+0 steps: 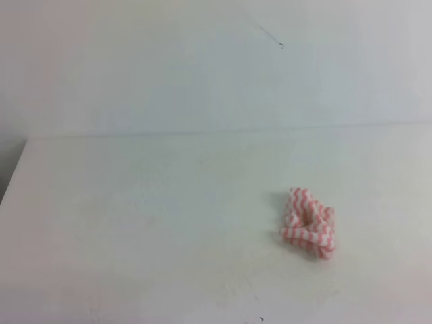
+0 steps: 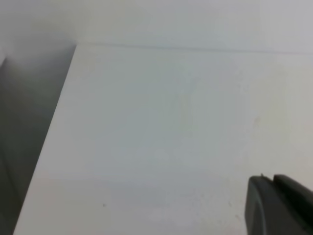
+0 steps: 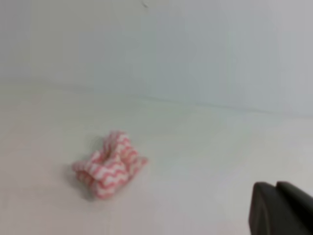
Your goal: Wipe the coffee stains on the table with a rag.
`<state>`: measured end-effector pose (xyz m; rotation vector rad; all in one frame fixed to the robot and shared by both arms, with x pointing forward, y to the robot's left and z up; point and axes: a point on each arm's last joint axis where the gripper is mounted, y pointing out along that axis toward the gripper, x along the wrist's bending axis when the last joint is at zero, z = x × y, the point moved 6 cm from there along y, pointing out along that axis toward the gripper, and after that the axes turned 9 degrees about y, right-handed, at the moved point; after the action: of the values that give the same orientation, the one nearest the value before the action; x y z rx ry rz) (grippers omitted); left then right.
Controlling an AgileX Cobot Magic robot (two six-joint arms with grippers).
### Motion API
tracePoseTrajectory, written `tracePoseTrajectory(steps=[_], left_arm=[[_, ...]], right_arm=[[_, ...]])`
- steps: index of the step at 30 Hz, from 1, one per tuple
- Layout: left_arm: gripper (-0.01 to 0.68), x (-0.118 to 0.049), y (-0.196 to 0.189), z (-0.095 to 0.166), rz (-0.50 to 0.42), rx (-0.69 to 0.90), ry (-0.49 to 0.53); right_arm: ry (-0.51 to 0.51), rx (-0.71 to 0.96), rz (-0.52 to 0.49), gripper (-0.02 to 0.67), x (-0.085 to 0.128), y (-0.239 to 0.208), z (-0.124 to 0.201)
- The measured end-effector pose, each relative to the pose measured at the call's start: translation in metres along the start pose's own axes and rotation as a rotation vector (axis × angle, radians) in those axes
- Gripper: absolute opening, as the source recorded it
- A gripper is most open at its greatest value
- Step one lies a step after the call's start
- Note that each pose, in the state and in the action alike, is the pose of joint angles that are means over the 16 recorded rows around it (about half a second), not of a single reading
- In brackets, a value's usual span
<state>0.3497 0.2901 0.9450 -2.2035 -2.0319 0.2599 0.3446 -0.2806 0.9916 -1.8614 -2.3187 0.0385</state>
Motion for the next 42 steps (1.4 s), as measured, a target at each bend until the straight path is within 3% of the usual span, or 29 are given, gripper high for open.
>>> tracePoseTrajectory(steps=[9,14,22,42], left_arm=[[0.0,0.0,-0.001,-0.003,0.0,-0.005,0.0],[0.0,0.0,0.0,0.0,0.0,0.002,-0.001],[0.0,0.0,0.0,0.001,0.0,0.003,0.0],[0.0,0.0,-0.001,-0.002,0.0,-0.004,0.001]], right_arm=[[0.101,0.075,0.219,-0.001,-0.025,0.005,0.036],[0.155,0.068,0.284,-0.001,-0.032,0.005,0.043],[0.195,0.027,0.302,-0.002,-0.034,0.006,0.041],[0.174,0.04,0.307,-0.002,-0.035,0.005,0.041]])
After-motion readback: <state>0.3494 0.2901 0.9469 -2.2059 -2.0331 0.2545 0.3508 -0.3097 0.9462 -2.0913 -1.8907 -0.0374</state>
